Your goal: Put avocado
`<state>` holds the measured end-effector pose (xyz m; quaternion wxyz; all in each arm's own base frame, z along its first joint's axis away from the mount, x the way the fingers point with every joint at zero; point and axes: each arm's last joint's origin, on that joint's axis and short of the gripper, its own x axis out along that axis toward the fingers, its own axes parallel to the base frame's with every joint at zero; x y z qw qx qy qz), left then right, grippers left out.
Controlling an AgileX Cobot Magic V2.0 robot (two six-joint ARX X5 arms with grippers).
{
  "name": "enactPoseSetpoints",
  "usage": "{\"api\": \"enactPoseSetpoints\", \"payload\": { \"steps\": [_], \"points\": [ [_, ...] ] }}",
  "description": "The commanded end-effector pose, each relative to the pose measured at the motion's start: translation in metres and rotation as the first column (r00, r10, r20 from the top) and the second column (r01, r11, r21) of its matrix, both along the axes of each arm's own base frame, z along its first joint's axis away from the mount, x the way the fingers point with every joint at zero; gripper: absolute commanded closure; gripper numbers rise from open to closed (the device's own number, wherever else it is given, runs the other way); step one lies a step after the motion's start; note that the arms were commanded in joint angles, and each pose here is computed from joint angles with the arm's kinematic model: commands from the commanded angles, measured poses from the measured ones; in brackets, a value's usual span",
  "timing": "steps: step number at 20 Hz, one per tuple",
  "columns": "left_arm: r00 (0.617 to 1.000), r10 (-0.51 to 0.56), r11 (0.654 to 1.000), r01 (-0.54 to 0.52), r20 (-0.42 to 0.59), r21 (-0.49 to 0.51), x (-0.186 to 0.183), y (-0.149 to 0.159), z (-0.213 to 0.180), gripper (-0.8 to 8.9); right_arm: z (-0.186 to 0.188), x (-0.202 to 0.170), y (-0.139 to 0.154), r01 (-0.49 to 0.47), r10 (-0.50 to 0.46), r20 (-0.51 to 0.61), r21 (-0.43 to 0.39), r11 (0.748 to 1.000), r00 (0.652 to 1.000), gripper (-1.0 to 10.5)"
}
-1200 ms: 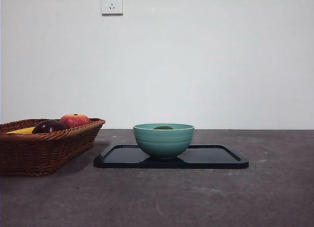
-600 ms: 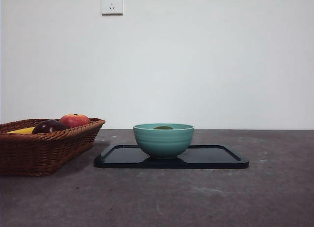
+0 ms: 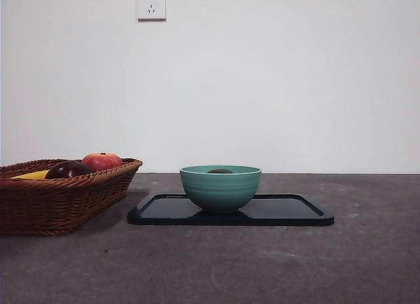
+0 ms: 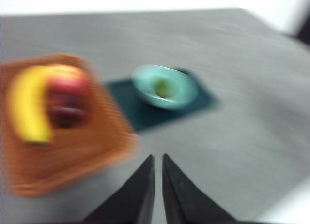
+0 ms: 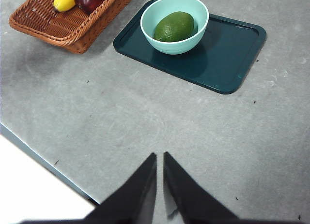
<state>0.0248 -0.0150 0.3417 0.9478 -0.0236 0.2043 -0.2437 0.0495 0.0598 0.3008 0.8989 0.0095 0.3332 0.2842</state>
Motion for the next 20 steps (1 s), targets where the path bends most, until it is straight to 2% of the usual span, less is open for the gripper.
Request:
{"api": "enactPoseSetpoints", "payload": {
  "steps": [1, 3, 4, 7, 10, 14, 17, 20],
  "points": [
    [0.984, 0.089, 0.986, -0.109, 0.154, 0.123, 0.013, -0.002, 0.0, 7.9, 0.003, 0.0, 0.001, -0.014, 0.014, 0.016, 0.005, 1.0, 1.0, 9.3],
    [0.948, 0.204, 0.963, -0.239, 0.246, 0.124, 0.027, -0.001, -0.008, 7.9, 0.003, 0.0, 0.001, -0.014, 0.014, 0.016, 0.005, 1.0, 1.0, 9.3],
    [0.929, 0.264, 0.947, -0.301, 0.261, 0.112, 0.034, 0.001, -0.015, 7.9, 0.003, 0.0, 0.001, -0.014, 0.014, 0.016, 0.005, 1.0, 1.0, 9.3],
    [0.882, 0.403, 0.897, -0.434, 0.244, 0.087, 0.055, 0.005, -0.051, 7.9, 0.003, 0.0, 0.001, -0.014, 0.014, 0.017, 0.005, 1.0, 1.0, 9.3],
    [0.861, 0.458, 0.87, -0.485, 0.221, 0.088, 0.069, 0.008, -0.096, 7.9, 0.003, 0.0, 0.001, -0.014, 0.014, 0.016, 0.005, 1.0, 1.0, 9.3],
    [0.87, 0.469, 0.862, -0.489, 0.152, 0.136, 0.07, 0.01, -0.145, 7.9, 0.003, 0.0, 0.001, -0.014, 0.014, 0.017, 0.005, 1.0, 1.0, 9.3],
    [0.861, 0.489, 0.85, -0.506, 0.137, 0.144, 0.069, 0.012, -0.165, 7.9, 0.003, 0.0, 0.001, -0.014, 0.014, 0.017, 0.005, 1.0, 1.0, 9.3],
    [0.823, 0.552, 0.817, -0.566, 0.135, 0.105, 0.067, 0.018, -0.172, 7.9, 0.003, 0.0, 0.001, -0.014, 0.014, 0.016, 0.005, 1.0, 1.0, 9.3]
  ]
}}
